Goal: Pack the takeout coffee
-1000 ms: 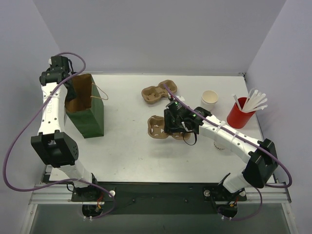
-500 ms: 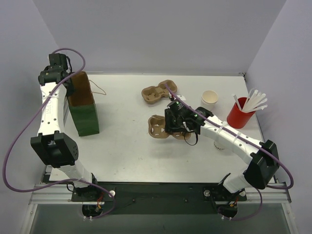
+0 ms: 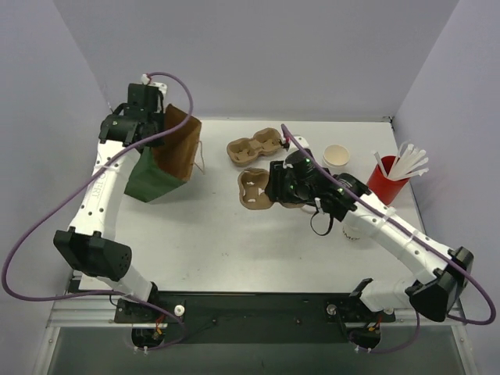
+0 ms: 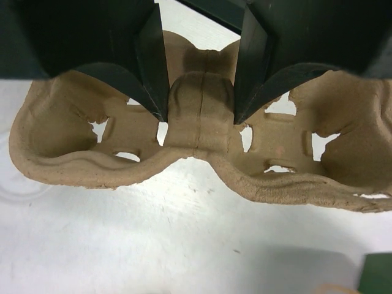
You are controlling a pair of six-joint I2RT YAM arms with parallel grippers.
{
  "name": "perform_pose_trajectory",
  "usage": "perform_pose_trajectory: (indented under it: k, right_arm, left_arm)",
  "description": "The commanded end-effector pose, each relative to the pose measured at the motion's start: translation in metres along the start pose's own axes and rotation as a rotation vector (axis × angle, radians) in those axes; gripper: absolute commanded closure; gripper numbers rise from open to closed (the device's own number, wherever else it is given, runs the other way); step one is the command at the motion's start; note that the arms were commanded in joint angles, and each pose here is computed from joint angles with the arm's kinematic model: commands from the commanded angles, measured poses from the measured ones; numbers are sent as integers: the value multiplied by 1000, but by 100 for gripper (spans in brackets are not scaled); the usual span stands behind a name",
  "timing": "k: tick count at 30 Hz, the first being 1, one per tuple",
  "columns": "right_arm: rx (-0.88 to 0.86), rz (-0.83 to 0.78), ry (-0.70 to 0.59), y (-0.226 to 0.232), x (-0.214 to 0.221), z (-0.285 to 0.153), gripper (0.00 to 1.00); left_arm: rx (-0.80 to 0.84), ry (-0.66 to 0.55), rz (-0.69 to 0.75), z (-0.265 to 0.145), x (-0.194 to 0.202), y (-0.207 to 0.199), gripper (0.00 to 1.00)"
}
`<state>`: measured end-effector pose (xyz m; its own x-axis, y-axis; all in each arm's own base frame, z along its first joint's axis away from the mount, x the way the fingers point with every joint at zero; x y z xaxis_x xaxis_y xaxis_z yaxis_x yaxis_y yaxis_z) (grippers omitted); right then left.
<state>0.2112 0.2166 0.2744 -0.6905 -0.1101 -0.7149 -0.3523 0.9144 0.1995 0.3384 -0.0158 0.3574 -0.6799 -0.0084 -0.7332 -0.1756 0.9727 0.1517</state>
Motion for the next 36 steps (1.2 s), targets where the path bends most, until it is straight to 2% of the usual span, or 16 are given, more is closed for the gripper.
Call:
perform_pose_trajectory:
  k: [1, 2, 6, 10, 17, 26, 36]
  right_arm:
    - [-112, -76, -254, 9, -37, -49, 63]
    - [-131, -89, -287, 10, -41, -53, 63]
    - [-220, -137, -412, 14, -46, -76, 62]
    - [-321, -200, -473, 23, -45, -91, 62]
    - [-493, -235, -585, 43, -57, -115, 62]
    - [-750, -237, -624, 84, -72, -118, 62]
    - [-964, -229, -571, 105, -59, -96, 63]
  left_arm:
    - [55, -163, 141, -41, -7, -24, 100]
    - [85, -199, 170, -50, -7, -28, 100]
    - [262, -192, 260, -57, 17, -55, 100]
    - [420, -210, 305, -71, 38, -76, 100]
    - [529, -260, 310, -85, 41, -83, 100]
    - [674, -256, 330, -97, 57, -101, 100]
    - [811, -262, 335, -112, 72, -105, 100]
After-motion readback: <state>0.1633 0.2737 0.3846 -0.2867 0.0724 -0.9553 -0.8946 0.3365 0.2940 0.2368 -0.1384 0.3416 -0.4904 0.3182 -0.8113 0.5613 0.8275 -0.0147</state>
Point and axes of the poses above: each gripper's point midway between its finger pads, its own z axis out along the fingers, its own y axis along the line the jaws close on, x = y × z, the point moved 9 cm from there along -z, back along the fingers, and after that the axes turned 4 degrees about -z, right-handed, at the moved point
